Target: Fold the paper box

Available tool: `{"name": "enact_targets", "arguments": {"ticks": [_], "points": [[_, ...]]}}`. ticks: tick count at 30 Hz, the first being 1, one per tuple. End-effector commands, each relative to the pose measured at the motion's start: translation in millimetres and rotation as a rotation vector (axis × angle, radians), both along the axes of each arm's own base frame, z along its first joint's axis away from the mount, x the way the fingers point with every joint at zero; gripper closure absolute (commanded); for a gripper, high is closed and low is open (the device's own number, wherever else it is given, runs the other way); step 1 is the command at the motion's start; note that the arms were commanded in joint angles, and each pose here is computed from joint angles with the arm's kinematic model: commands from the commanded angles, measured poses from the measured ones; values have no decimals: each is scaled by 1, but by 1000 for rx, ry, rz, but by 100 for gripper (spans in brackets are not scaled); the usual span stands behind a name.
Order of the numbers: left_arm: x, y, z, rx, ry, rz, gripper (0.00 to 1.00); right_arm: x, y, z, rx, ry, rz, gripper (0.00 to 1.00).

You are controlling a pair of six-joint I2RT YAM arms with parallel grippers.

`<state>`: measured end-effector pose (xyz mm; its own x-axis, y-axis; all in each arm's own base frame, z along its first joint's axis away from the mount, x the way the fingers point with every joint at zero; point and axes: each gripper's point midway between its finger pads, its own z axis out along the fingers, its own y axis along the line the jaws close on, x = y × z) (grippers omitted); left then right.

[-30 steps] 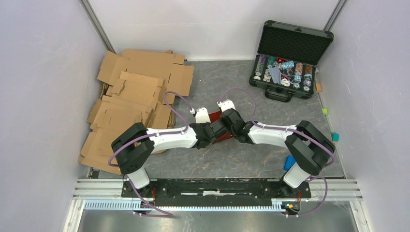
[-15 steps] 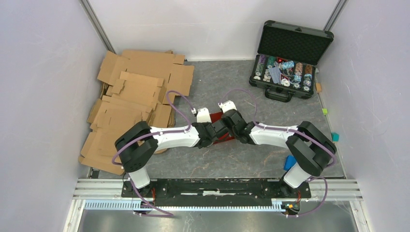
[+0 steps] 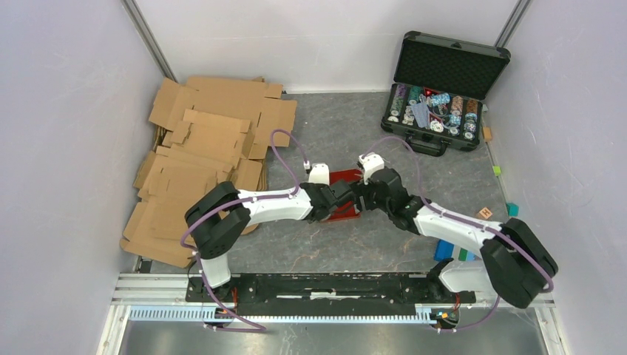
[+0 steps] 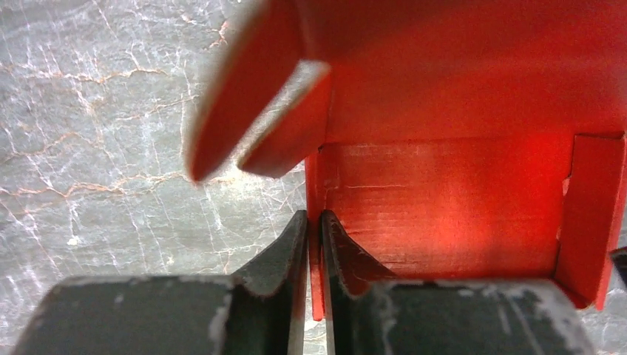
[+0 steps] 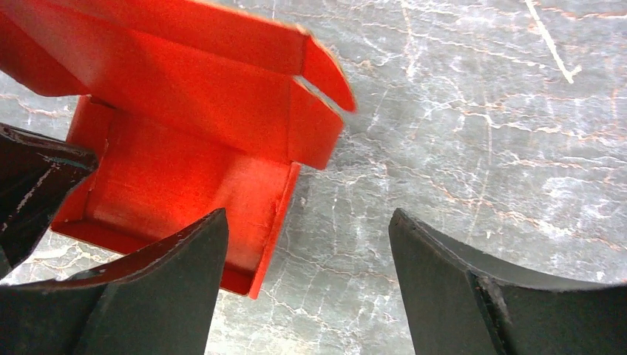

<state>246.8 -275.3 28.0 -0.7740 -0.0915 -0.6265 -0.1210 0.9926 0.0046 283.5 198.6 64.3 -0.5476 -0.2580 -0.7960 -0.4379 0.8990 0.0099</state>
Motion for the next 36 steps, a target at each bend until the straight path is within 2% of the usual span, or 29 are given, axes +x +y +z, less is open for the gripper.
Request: {"name": "enact_targets", "arguments": {"ticks": [1, 5, 6, 7, 10, 12, 15, 17, 20, 25, 28, 32, 36], "points": [[7, -5, 17, 53, -13, -128, 79, 6, -8, 23, 101, -91, -38, 16], [7, -8, 33, 43, -32, -209, 74, 8, -15, 37, 150, -150, -56, 16], [6, -8, 36, 47, -34, -228, 63, 9, -16, 38, 152, -157, -60, 16], [6, -5, 40, 50, -39, -233, 61, 9, -17, 40, 153, -165, -58, 16], [3, 2, 52, 56, -55, -256, 42, 13, -17, 46, 160, -181, -55, 16], [2, 5, 62, 43, -73, -287, 37, 14, -12, 52, 176, -192, -40, 16], [-1, 5, 76, 1, -112, -366, 24, 18, -9, 64, 203, -217, -31, 15], [2, 11, 83, -35, -131, -393, 18, 20, -9, 71, 221, -243, -35, 9], [10, 15, 92, -121, -134, -422, 18, 24, -11, 79, 237, -277, -41, 2], [20, 12, 96, -217, -133, -461, 29, 30, -5, 78, 238, -260, -10, 2], [25, 9, 93, -216, -127, -459, 37, 37, -2, 79, 243, -256, -6, 5], [31, 2, 89, -221, -122, -469, 41, 43, 15, 79, 256, -232, 74, 9], [39, -2, 85, -204, -110, -460, 50, 50, 24, 76, 250, -208, 101, 17]]}}
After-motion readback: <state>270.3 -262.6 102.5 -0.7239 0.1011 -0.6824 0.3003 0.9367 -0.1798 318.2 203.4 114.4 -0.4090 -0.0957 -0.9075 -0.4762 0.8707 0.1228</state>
